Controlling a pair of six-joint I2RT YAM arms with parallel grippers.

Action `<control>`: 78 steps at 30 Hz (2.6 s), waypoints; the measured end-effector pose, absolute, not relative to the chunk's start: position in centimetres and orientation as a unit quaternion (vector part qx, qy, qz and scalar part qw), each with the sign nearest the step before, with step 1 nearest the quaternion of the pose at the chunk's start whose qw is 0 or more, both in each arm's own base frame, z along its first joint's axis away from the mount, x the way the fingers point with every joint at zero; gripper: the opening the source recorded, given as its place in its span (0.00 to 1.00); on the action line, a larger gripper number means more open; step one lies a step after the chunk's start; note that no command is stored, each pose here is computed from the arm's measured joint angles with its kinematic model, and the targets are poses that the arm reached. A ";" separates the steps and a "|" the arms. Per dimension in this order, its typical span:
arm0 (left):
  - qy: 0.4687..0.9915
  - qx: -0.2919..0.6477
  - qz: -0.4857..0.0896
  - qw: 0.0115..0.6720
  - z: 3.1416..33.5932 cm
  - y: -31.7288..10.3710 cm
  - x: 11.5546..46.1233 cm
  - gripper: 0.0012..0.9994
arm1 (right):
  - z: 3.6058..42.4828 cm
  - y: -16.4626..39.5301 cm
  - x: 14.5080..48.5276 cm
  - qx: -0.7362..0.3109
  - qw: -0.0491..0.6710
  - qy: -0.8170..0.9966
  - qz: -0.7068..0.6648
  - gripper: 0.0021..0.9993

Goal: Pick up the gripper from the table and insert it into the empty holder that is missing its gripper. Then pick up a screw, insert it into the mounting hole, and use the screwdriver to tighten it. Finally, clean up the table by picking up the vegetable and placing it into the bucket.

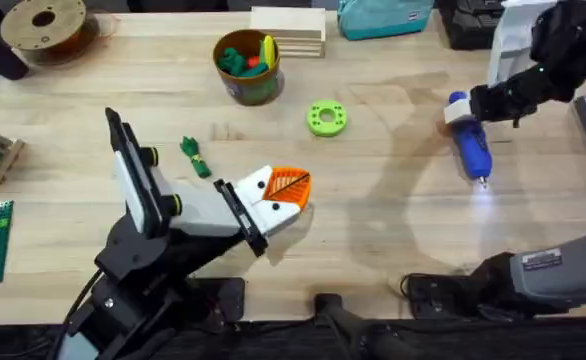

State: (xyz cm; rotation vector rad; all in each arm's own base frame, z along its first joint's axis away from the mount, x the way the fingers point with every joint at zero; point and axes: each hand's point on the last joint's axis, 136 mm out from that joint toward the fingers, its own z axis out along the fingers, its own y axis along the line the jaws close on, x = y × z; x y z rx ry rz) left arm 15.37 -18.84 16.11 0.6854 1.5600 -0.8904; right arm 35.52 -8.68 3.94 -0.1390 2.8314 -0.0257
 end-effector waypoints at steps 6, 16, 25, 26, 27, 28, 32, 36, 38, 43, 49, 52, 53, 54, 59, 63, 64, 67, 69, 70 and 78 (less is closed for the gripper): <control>0.665 0.292 -0.380 0.572 16.1 -18.8 15.4 0.00 | 4.0 -8.7 35.5 -0.043 0.152 0.987 -0.009 0.03; 0.665 0.292 -0.380 0.572 16.1 -18.8 15.4 0.00 | 7.6 -8.4 34.3 -0.027 0.174 0.984 -0.012 0.03; 0.665 0.292 -0.380 0.572 16.1 -18.8 15.4 0.00 | 17.4 -6.2 33.2 -0.032 0.315 0.949 0.001 0.03; 0.665 0.292 -0.380 0.572 16.1 -18.8 15.4 0.00 | 18.1 -5.8 32.9 -0.034 0.330 0.943 0.004 0.03; 0.665 0.292 -0.380 0.572 16.1 -18.8 15.4 0.00 | 18.7 -5.3 32.4 -0.035 0.347 0.937 0.010 0.03; 0.665 0.292 -0.380 0.572 16.1 -18.8 15.4 0.00 | 19.0 -4.8 31.9 -0.035 0.360 0.932 0.018 0.03; 0.665 0.292 -0.380 0.572 16.1 -18.8 15.4 0.00 | 19.8 -2.3 30.4 -0.033 0.416 0.906 0.063 0.03; 0.665 0.292 -0.380 0.572 16.1 -18.8 15.4 0.00 | 21.4 1.4 29.1 -0.052 0.472 0.872 0.123 0.03; 0.665 0.292 -0.380 0.572 16.1 -18.8 15.4 0.00 | 23.1 3.4 28.8 -0.070 0.507 0.846 0.150 0.03; 0.665 0.292 -0.380 0.572 16.1 -18.8 15.4 0.00 | 28.3 9.2 27.3 -0.147 0.585 0.767 0.221 0.03; 0.665 0.292 -0.380 0.572 16.1 -18.8 15.4 0.00 | 32.3 18.5 24.9 -0.275 0.630 0.647 0.330 0.03; 0.665 0.292 -0.380 0.572 16.1 -18.8 15.4 0.00 | 34.0 21.3 23.9 -0.307 0.645 0.598 0.364 0.03; 0.665 0.292 -0.380 0.572 16.1 -18.8 15.4 0.00 | 34.8 22.1 23.6 -0.313 0.652 0.580 0.375 0.03; 0.665 0.292 -0.380 0.572 16.1 -18.8 15.4 0.00 | 35.5 22.8 23.3 -0.319 0.658 0.562 0.387 0.03; 0.665 0.292 -0.380 0.572 16.1 -18.8 15.4 0.00 | 37.8 24.8 22.1 -0.321 0.668 0.508 0.439 0.03; 0.665 0.292 -0.380 0.572 16.1 -18.8 15.4 0.00 | 37.5 26.3 21.6 -0.324 0.653 0.502 0.465 0.03; 0.665 0.292 -0.380 0.572 16.1 -18.8 15.4 0.00 | 37.2 26.7 21.6 -0.326 0.647 0.504 0.470 0.03; 0.665 0.292 -0.380 0.572 16.1 -18.8 15.4 0.00 | 36.7 28.6 21.0 -0.337 0.634 0.493 0.491 0.03; 0.665 0.292 -0.380 0.572 16.1 -18.8 15.4 0.00 | 36.6 29.1 20.7 -0.341 0.632 0.487 0.497 0.03; 0.665 0.292 -0.380 0.572 16.1 -18.8 15.4 0.00 | 36.6 29.4 20.6 -0.343 0.631 0.483 0.501 0.03; 0.665 0.292 -0.380 0.572 16.1 -18.8 15.4 0.00 | 36.2 31.0 19.3 -0.355 0.617 0.471 0.521 0.03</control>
